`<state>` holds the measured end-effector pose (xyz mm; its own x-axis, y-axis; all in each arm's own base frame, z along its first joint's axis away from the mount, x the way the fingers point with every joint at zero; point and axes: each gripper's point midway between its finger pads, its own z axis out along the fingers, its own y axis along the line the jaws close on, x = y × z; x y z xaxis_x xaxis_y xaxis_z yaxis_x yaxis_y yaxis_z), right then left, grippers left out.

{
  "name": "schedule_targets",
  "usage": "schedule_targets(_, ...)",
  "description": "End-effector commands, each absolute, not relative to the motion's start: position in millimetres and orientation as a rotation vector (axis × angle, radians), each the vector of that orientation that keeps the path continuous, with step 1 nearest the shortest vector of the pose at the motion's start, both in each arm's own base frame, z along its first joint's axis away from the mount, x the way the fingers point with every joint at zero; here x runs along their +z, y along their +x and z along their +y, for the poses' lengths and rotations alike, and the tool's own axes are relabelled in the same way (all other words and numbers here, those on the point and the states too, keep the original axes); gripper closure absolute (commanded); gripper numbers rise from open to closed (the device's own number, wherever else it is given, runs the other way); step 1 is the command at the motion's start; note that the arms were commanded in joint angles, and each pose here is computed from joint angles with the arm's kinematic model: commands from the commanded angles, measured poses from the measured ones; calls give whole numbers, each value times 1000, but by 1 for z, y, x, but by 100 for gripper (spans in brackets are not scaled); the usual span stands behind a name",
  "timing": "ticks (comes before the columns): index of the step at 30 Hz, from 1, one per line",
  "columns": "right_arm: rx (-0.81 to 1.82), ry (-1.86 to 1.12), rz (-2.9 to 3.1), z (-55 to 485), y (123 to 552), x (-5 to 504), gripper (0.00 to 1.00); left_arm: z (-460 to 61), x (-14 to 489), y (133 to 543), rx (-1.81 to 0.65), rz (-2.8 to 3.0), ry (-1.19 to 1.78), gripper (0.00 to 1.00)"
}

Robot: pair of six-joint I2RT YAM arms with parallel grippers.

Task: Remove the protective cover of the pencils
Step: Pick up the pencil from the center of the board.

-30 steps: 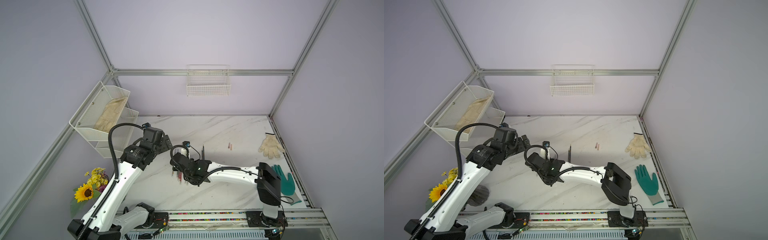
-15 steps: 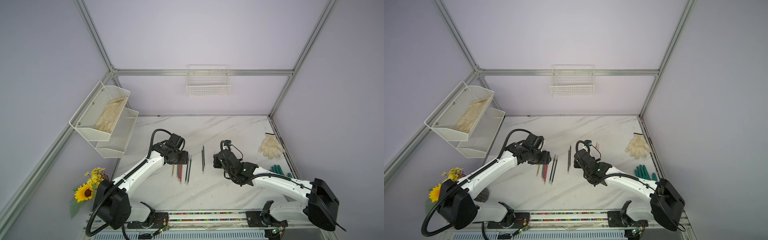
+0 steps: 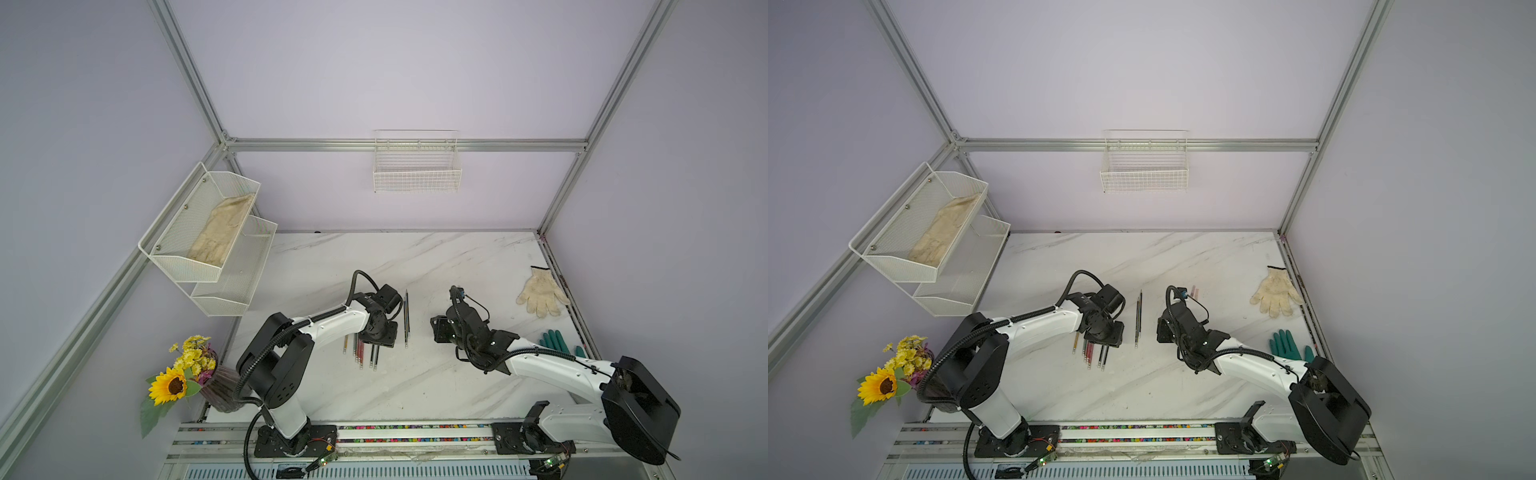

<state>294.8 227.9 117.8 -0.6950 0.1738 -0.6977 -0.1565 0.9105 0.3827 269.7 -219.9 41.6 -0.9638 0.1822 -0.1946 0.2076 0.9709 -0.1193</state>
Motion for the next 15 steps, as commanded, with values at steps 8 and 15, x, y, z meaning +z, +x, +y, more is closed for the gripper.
schedule_targets(8,591,28,2234,235,300,126,68,-229,48,290,-164,2866,321,52)
schedule_targets(15,590,47,2247,236,302,120,68,-230,49,292,-158,2859,342,56)
